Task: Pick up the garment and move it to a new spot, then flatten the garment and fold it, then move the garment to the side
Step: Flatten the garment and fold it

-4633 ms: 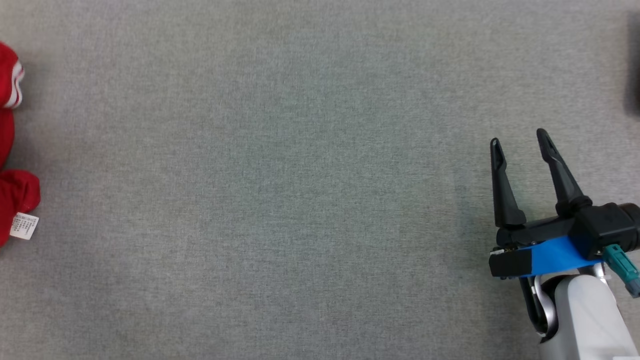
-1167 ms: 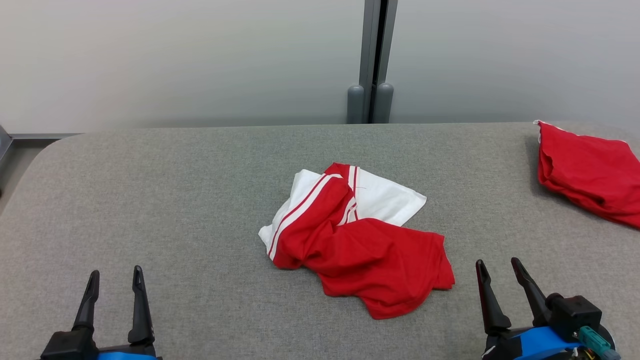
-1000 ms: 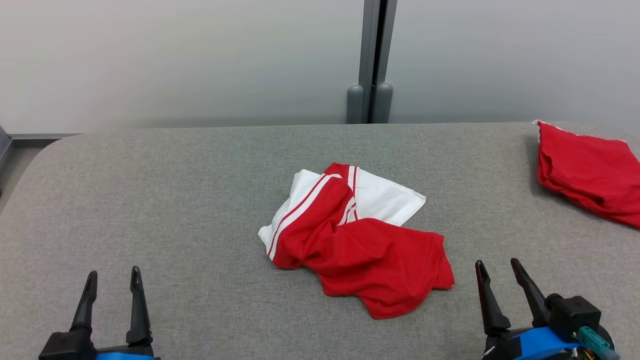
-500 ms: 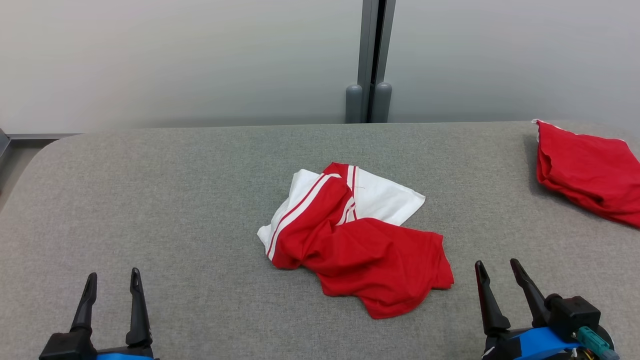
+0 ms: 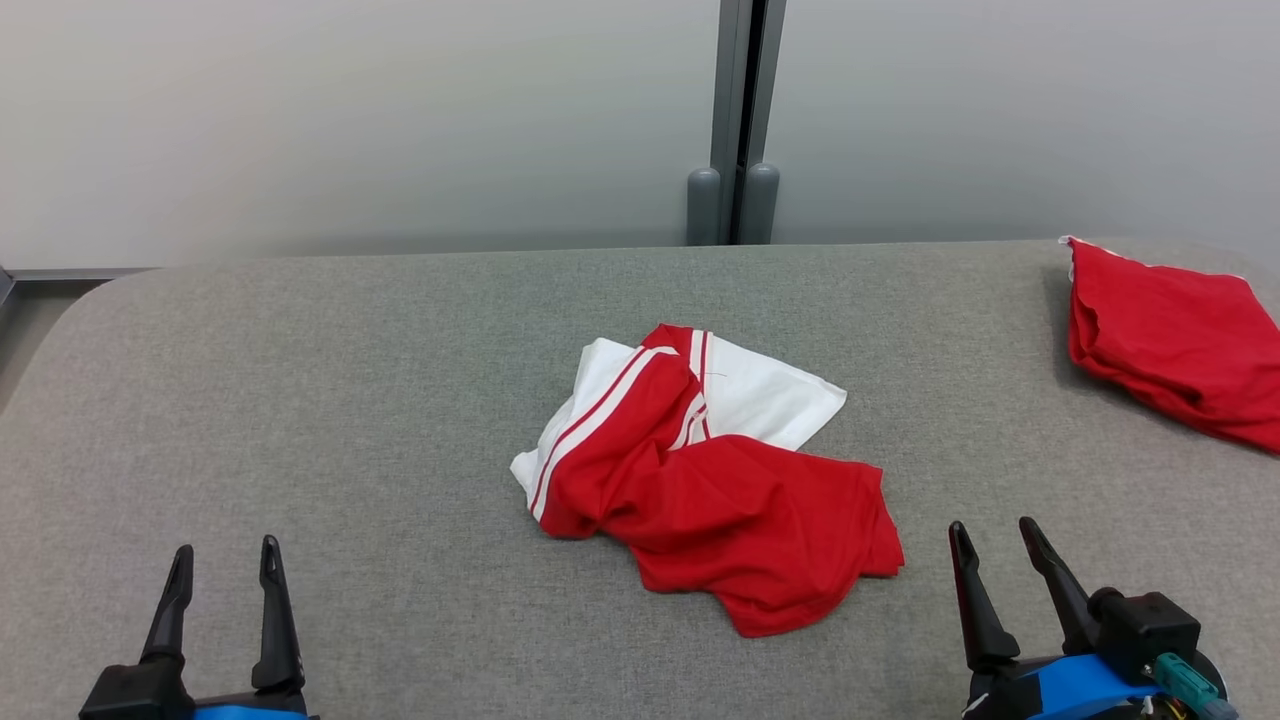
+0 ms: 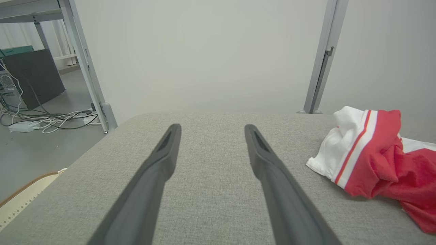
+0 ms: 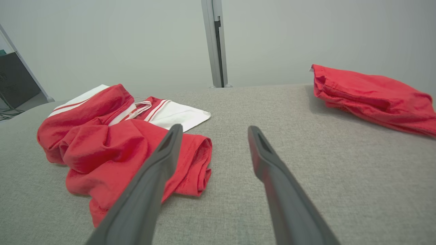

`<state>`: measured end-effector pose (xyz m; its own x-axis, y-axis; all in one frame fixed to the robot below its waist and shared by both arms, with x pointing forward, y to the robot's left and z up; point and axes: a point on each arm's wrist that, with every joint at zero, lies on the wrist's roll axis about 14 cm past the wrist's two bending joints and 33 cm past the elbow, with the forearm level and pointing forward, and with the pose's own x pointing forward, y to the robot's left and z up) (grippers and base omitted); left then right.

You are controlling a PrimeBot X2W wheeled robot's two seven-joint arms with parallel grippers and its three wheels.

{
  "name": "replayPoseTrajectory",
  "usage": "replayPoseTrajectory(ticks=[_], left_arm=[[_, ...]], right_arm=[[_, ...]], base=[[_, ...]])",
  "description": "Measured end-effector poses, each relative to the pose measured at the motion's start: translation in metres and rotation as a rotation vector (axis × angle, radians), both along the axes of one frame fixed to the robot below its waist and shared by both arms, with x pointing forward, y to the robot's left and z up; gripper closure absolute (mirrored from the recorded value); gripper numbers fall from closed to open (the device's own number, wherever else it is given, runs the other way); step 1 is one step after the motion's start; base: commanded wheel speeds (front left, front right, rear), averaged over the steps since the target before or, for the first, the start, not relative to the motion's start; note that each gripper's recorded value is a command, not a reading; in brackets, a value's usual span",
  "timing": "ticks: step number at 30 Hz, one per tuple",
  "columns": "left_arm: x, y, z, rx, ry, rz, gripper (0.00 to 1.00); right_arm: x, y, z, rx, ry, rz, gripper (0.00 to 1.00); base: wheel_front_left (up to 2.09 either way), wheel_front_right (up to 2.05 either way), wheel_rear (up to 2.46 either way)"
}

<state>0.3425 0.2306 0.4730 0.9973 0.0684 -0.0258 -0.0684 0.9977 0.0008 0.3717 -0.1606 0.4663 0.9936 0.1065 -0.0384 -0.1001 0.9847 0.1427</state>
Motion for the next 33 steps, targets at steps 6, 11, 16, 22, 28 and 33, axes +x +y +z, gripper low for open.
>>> replayPoseTrajectory(ticks=[6,11,16,22,28,33], left_arm=[[0.016,-0.008,0.008,-0.006,-0.026,-0.022,0.0],[0.055,-0.034,0.025,0.013,-0.077,-0.121,0.0],[0.097,-0.067,0.032,0.034,-0.09,-0.247,0.0],[0.128,-0.102,0.004,0.069,-0.003,-0.381,0.0],[0.131,-0.128,-0.052,0.098,0.17,-0.502,0.0],[0.122,-0.137,-0.09,0.115,0.3,-0.562,0.0]], right_arm=[[0.0,-0.002,-0.002,0.0,0.006,-0.005,0.0],[0.004,-0.004,-0.003,-0.004,0.009,-0.012,0.0],[0.009,-0.014,-0.007,-0.014,0.019,-0.039,0.0],[0.011,-0.031,-0.015,-0.023,0.042,-0.087,0.0],[0.015,-0.043,-0.019,-0.034,0.056,-0.122,0.0],[0.016,-0.05,-0.019,-0.04,0.056,-0.141,0.0]], base=[[0.0,0.0,0.0],[0.0,0.0,0.0],[0.0,0.0,0.0],[0.0,0.0,0.0],[0.0,0.0,0.0],[0.0,0.0,0.0]])
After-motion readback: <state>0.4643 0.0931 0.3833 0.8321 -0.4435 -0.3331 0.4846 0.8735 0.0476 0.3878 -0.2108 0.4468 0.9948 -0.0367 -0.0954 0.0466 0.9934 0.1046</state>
